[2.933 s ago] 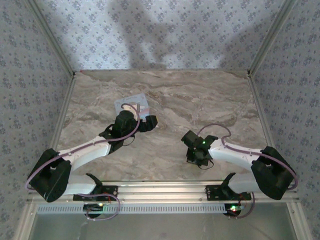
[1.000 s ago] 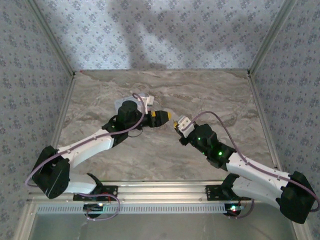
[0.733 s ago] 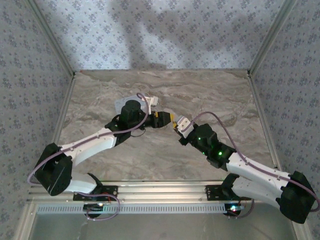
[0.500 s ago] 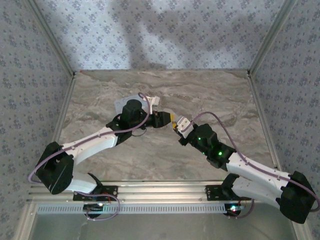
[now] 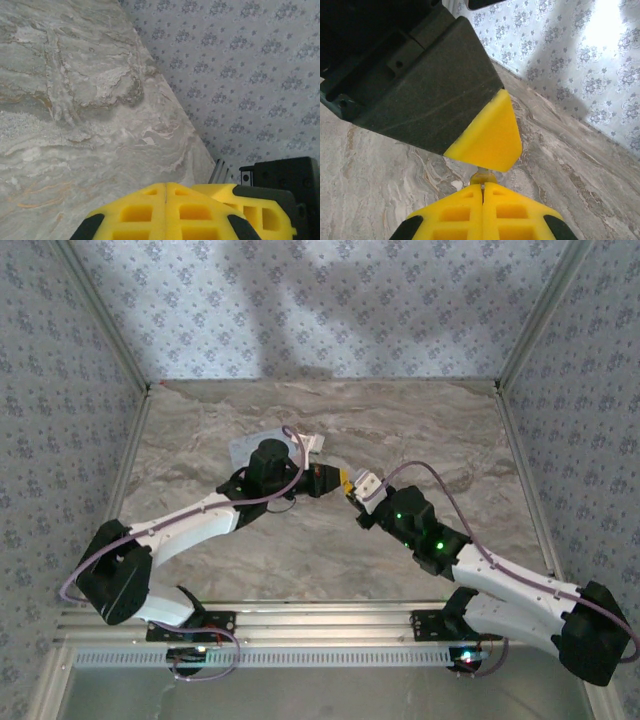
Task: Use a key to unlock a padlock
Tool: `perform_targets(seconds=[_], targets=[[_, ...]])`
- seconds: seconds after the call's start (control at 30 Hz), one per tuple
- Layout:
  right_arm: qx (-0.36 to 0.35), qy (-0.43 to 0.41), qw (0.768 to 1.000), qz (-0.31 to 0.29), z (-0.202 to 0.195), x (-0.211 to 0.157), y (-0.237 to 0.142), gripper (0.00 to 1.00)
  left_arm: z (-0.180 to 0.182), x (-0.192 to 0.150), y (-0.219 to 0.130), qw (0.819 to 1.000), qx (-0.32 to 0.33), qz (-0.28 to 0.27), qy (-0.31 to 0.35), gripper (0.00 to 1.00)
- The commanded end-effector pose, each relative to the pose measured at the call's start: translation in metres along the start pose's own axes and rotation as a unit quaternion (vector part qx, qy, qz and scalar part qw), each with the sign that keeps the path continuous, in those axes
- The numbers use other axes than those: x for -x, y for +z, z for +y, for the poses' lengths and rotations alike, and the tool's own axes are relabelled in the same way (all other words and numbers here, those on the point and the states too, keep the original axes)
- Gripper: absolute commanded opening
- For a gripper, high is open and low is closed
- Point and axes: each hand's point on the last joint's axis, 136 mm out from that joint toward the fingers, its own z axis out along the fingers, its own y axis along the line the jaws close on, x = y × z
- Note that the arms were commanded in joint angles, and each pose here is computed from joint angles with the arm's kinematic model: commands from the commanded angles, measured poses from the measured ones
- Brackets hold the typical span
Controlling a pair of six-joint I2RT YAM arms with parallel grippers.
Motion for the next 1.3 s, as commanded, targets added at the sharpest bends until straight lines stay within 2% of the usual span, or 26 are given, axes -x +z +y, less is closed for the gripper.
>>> perform_targets(seconds=[0.0, 0.13, 0.23, 0.37, 0.53, 0.73, 1.27], targets=[[-0.002, 0.027, 1.000, -0.012, -0.004, 0.014, -0.002, 0.09, -0.020, 0.013, -0.003, 0.999, -0.022, -0.018, 0.023, 0.00], [-0.028, 0.110, 0.994, 0.001, -0.023, -0.001, -0.008, 0.27, -0.020, 0.014, -0.008, 0.999, -0.012, -0.023, 0.033, 0.00], [-0.025, 0.201, 0.979, 0.017, -0.040, -0.013, -0.013, 0.34, -0.022, 0.016, -0.011, 0.999, -0.008, -0.023, 0.043, 0.00], [0.046, 0.318, 0.947, -0.003, -0.049, -0.014, -0.021, 0.43, -0.025, 0.016, -0.014, 0.998, -0.004, -0.020, 0.057, 0.00], [0.154, 0.344, 0.924, -0.064, -0.037, 0.015, -0.035, 0.55, -0.032, 0.019, -0.018, 0.997, -0.012, -0.020, 0.072, 0.00], [0.235, 0.351, 0.903, -0.072, -0.018, 0.034, -0.040, 0.56, -0.044, 0.022, -0.019, 0.996, -0.039, -0.026, 0.081, 0.00], [0.262, 0.355, 0.896, -0.046, -0.003, 0.035, -0.017, 0.48, -0.047, 0.022, -0.017, 0.995, -0.053, -0.026, 0.077, 0.00]])
